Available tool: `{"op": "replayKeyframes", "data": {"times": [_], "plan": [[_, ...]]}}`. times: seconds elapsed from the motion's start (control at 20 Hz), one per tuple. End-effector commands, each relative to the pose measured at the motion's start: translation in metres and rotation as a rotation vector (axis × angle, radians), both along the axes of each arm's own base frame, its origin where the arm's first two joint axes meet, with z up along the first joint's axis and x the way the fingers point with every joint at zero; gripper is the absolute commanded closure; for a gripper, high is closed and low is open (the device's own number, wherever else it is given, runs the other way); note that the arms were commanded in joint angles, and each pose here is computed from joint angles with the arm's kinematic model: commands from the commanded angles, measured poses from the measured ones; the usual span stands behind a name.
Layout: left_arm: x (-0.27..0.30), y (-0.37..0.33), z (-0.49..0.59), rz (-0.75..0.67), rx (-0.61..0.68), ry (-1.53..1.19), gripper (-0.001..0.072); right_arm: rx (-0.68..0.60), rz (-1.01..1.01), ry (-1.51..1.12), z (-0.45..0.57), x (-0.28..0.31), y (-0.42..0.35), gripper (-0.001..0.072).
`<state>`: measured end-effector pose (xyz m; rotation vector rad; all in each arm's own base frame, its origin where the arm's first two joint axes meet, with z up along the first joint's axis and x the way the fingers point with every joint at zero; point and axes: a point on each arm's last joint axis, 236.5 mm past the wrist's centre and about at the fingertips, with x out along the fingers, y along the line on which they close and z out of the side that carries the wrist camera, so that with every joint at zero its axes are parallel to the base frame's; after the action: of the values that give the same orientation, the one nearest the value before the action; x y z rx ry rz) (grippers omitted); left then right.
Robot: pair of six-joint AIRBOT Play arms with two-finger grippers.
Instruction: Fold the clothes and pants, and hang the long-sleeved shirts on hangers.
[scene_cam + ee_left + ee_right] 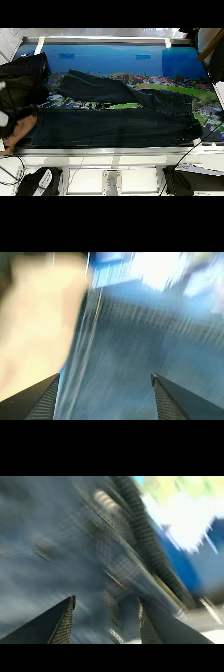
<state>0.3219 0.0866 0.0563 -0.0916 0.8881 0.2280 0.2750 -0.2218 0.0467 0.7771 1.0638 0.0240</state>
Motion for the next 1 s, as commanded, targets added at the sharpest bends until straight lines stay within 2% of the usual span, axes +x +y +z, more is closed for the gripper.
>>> {"op": "replayKeyframes", "data": {"times": [0.0,0.1,0.2,0.45,0.6,0.75,0.9,0.95], "plan": [[0.065,-0.017,0.009,0.080,-0.240,-0.055,0.0080,0.077,-0.016,-0.300,0.062,0.072,0.022,0.0265],[0.110,-0.029,-0.012,0.112,-0.400,-0.043,0.0080,0.060,0.061,-0.281,0.056,0.089,0.048,0.0265],[0.145,-0.036,-0.038,0.133,-0.495,-0.004,0.0080,0.042,0.172,-0.251,0.048,0.099,0.080,0.0265],[0.188,-0.068,-0.089,0.065,-0.508,0.095,0.0080,0.012,0.321,-0.223,0.039,0.117,0.132,0.0265],[0.189,-0.080,-0.123,0.035,-0.473,0.167,0.0094,-0.001,0.350,-0.235,0.039,0.126,0.147,0.0265],[0.192,-0.072,-0.133,0.099,-0.487,0.164,0.0094,0.005,0.371,-0.224,0.038,0.123,0.152,0.0265],[0.214,-0.061,-0.122,0.163,-0.497,0.050,0.0101,0.002,0.370,-0.224,0.038,0.124,0.152,0.0265],[0.221,-0.059,-0.120,0.166,-0.490,0.017,0.0148,0.003,0.370,-0.224,0.038,0.124,0.152,0.0265]]}}
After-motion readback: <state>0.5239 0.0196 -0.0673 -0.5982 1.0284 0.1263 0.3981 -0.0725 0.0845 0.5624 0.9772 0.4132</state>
